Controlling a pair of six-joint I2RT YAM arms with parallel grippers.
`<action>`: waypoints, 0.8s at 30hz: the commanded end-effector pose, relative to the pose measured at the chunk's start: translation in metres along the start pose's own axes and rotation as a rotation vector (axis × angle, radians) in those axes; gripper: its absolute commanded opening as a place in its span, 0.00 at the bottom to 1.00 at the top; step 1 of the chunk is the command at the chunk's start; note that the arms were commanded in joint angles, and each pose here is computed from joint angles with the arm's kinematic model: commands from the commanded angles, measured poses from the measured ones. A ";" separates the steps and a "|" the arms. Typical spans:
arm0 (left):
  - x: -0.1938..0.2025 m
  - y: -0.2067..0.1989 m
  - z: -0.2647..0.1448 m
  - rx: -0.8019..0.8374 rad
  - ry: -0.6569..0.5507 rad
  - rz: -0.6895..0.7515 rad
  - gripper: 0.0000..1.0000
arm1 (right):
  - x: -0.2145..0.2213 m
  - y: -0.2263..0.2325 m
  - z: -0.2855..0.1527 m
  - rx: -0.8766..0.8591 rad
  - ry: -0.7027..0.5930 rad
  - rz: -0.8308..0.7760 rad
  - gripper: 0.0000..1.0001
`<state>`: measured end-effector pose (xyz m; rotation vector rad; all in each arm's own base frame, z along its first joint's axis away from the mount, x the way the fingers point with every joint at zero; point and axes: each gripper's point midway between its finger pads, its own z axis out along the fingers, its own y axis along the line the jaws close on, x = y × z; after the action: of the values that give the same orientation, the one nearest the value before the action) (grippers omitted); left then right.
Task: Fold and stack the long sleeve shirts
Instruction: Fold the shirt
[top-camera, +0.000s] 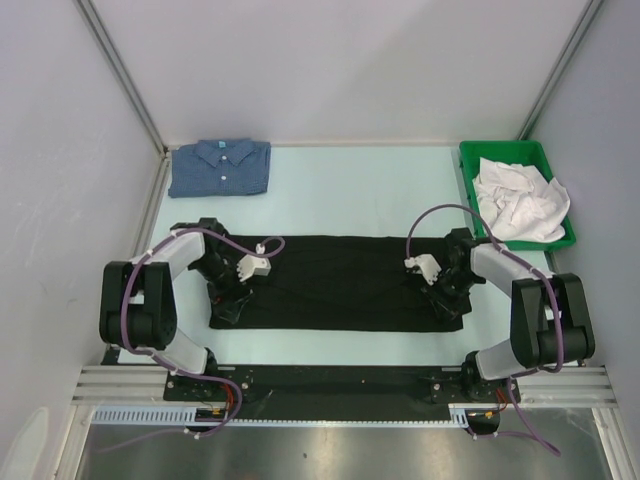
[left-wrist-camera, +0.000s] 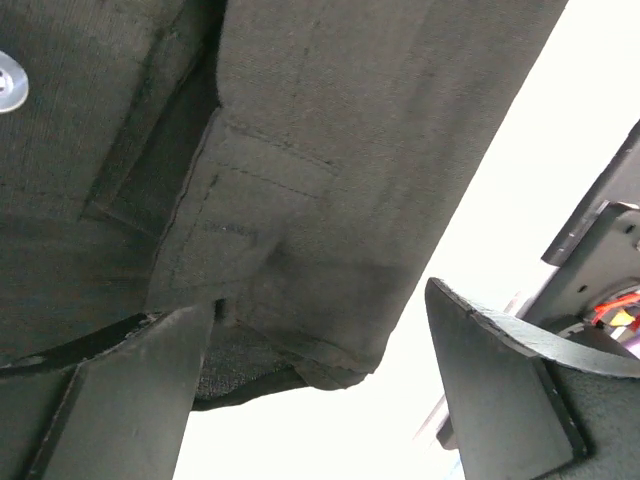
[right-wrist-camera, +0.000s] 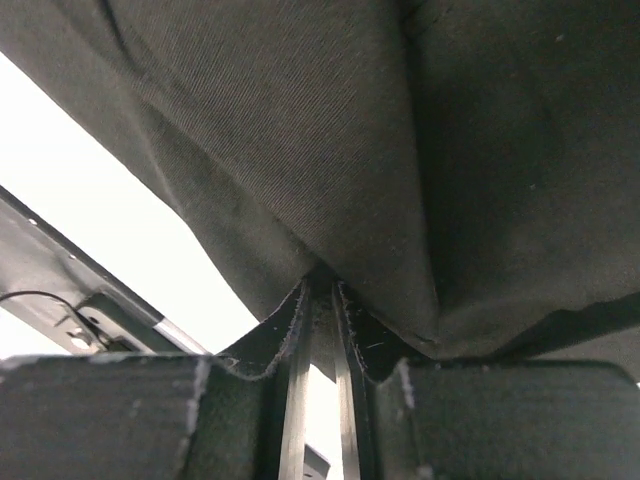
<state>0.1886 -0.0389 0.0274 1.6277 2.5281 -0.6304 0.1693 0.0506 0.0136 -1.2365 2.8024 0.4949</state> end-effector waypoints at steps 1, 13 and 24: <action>0.016 0.013 0.000 -0.074 0.044 0.031 0.91 | 0.018 -0.004 -0.002 0.059 0.057 -0.074 0.20; -0.005 0.005 -0.021 -0.065 -0.045 0.064 0.93 | -0.004 -0.023 -0.041 0.110 -0.079 -0.007 0.28; -0.104 0.102 -0.088 -0.273 -0.307 -0.022 0.94 | -0.116 -0.123 -0.103 0.305 -0.388 0.153 0.35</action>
<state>0.2932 -0.0558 0.1036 1.4454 2.2798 -0.4780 0.2915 0.0291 0.1031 -0.8939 2.5417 0.3307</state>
